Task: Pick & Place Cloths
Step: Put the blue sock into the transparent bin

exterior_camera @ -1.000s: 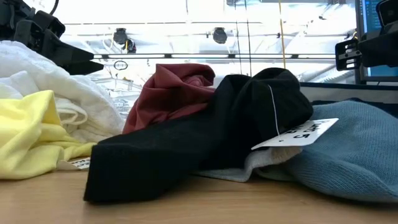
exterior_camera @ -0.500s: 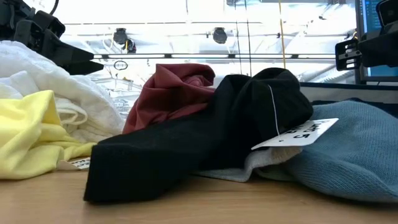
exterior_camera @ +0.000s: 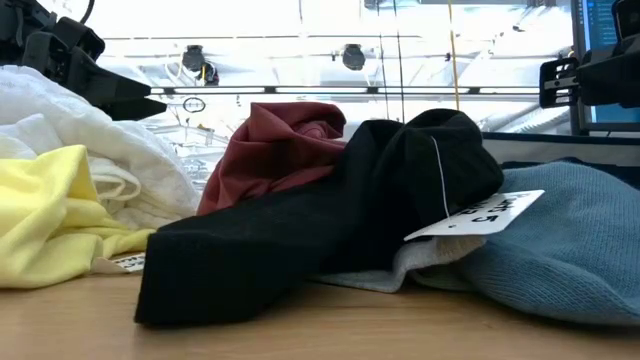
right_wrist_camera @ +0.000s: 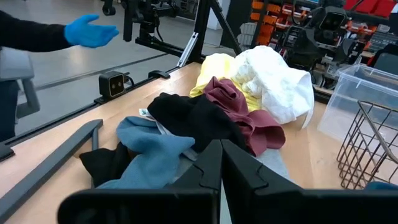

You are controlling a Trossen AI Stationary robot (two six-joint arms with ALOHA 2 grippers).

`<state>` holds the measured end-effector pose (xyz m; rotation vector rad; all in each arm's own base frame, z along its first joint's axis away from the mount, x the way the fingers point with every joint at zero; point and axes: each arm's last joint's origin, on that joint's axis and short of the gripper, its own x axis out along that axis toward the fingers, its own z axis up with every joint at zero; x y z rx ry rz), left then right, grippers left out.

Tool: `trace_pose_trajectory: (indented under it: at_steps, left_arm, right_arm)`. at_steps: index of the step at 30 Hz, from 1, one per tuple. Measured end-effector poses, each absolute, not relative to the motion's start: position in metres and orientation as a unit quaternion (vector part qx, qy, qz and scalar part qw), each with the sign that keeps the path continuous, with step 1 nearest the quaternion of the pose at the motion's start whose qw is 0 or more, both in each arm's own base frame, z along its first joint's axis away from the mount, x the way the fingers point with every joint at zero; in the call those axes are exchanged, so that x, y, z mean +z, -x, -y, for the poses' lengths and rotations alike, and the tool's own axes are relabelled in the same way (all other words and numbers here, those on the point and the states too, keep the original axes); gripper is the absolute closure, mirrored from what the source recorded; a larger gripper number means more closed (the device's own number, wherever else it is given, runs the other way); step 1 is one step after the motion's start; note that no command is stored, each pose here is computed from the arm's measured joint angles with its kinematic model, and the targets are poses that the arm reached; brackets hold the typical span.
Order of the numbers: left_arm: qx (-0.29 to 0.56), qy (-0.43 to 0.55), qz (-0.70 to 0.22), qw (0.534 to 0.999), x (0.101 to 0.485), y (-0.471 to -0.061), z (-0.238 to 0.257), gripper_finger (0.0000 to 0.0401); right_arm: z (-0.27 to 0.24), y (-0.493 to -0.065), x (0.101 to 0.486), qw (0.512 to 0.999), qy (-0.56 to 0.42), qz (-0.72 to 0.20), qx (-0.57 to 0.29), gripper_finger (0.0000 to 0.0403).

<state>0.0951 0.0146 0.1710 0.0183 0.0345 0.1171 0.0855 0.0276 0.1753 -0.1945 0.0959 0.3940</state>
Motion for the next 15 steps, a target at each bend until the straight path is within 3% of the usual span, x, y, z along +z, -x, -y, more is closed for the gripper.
trace_pose_trajectory:
  at_steps: [15]
  left_arm:
    - [0.058,-0.002,-0.013,0.998,0.1717,-0.0951,-0.0146,0.0105]
  right_arm:
    - [-0.0276,-0.0856,0.1757,0.974,0.109,-0.043,0.196,0.0403]
